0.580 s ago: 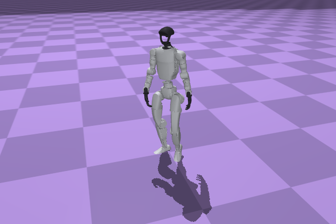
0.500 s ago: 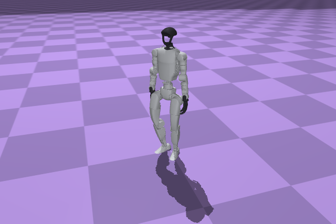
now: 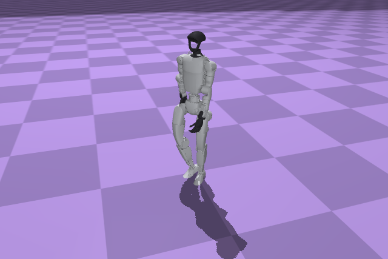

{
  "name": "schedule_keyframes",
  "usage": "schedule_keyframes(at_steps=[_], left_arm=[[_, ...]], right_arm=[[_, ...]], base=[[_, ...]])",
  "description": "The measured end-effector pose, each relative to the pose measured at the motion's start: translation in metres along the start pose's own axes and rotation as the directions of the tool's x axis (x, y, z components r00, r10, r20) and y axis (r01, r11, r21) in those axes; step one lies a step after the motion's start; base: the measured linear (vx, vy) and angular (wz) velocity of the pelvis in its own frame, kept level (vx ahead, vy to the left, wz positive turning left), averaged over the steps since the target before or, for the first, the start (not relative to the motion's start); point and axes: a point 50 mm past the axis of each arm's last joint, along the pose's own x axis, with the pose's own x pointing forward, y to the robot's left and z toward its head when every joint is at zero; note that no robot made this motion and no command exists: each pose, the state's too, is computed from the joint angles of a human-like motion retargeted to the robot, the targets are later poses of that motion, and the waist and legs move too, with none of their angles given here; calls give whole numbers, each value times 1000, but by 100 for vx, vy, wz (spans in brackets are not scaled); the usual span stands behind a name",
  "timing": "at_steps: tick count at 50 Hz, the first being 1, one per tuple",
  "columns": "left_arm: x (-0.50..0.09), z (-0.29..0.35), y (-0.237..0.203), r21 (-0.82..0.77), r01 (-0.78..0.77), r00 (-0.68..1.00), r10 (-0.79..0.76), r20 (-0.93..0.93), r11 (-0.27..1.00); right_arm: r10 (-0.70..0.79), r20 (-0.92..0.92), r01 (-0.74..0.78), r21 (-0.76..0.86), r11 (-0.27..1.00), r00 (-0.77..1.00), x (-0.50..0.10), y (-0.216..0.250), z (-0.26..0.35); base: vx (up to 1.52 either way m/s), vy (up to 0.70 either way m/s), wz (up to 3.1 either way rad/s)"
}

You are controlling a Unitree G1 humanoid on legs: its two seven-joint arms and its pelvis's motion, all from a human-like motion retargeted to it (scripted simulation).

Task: Upper body actions

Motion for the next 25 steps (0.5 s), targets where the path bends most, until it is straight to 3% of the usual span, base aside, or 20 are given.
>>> schedule_keyframes(at_steps=[5, 8, 12, 20, 25], left_arm=[[-56, -139, 9, -197, -122, 885, 17, -465, 973], [-88, -179, 16, -286, -207, 790, -13, -613, 936], [-126, -221, 10, -361, -258, 699, -85, -710, 896], [-158, -252, -11, -466, -448, 649, -80, -756, 763], [-139, -236, -5, -463, -463, 685, -26, -728, 756]], right_arm=[[209, 247, -99, -395, 913, 946, -29, 44, 121], [385, 479, -36, -589, 807, 789, -88, 82, 221], [588, 604, 106, -740, 664, 538, -182, 120, 299], [735, 676, 142, -733, 665, 50, -273, 150, 323], [748, 643, 235, -762, 603, 165, -242, 164, 305]], base=[[-12, -11, -23], [-56, -15, -17], [-22, -11, -22], [10, 1, 2], [6, 9, 24]])
